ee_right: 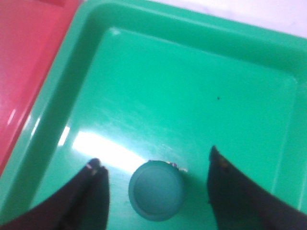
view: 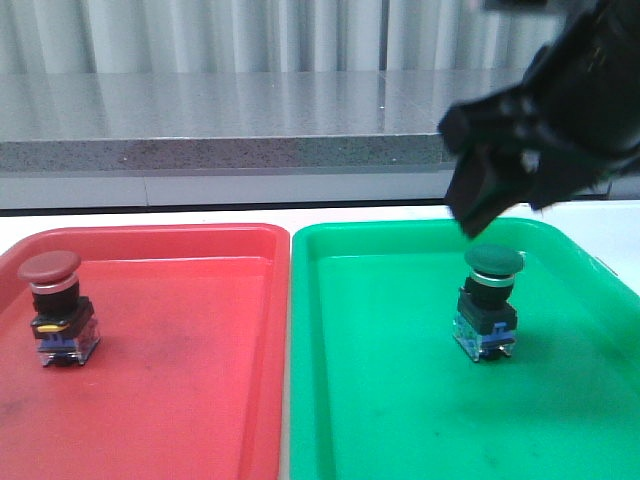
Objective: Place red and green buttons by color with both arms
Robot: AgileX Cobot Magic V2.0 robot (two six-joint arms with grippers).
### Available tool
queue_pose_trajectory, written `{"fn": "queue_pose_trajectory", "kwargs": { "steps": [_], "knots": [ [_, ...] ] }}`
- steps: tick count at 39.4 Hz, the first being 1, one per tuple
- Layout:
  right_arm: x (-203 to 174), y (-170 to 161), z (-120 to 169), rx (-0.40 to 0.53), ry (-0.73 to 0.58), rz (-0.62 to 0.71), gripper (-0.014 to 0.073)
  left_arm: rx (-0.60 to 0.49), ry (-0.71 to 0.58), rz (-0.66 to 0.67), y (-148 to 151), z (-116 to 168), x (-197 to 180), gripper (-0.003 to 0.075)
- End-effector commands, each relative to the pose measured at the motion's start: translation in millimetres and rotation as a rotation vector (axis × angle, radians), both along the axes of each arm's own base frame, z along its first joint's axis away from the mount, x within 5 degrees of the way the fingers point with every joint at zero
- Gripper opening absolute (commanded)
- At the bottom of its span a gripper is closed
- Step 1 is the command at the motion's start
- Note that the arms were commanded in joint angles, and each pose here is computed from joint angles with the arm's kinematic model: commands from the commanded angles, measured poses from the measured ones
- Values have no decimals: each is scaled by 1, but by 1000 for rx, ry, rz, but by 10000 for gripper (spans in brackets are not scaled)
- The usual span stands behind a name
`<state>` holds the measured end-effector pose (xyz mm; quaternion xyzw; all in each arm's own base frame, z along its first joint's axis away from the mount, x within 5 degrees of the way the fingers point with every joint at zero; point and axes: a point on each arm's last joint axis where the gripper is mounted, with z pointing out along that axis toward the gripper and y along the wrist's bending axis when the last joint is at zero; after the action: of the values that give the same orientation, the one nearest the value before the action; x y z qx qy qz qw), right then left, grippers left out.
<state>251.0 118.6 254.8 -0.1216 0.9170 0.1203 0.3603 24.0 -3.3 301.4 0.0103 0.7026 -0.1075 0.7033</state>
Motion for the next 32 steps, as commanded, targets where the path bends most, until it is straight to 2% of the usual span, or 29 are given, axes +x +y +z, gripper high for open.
{"fn": "queue_pose_trajectory", "kwargs": {
  "steps": [1, 4, 6, 7, 13, 18, 23, 32],
  "knots": [
    [-3, -9, 33, 44, -138, -16, 168, -24, -87, -2, 0, 14, -1, -20],
    [-7, -18, 43, 56, -174, -40, -15, -24, -87, -2, 0, 14, -1, -20],
    [-9, -24, 49, 53, -193, -53, -111, -24, -87, -2, 0, 14, -1, -20],
    [-10, -28, 52, 50, -200, -63, -130, -24, -87, -2, 0, 14, -1, -20],
    [-24, -53, 65, 18, -240, -125, -125, -24, -87, -2, 0, 14, -1, -20],
    [-48, -72, 64, 24, -294, -181, -125, -24, -87, -2, 0, 14, -1, -20],
    [-83, -83, 56, 21, -393, -177, -125, -24, -87, -2, 0, 14, -1, -20],
    [-154, -98, 47, 88, -613, -182, -125, -24, -87, -2, 0, 14, -1, -20]
  ]
}}
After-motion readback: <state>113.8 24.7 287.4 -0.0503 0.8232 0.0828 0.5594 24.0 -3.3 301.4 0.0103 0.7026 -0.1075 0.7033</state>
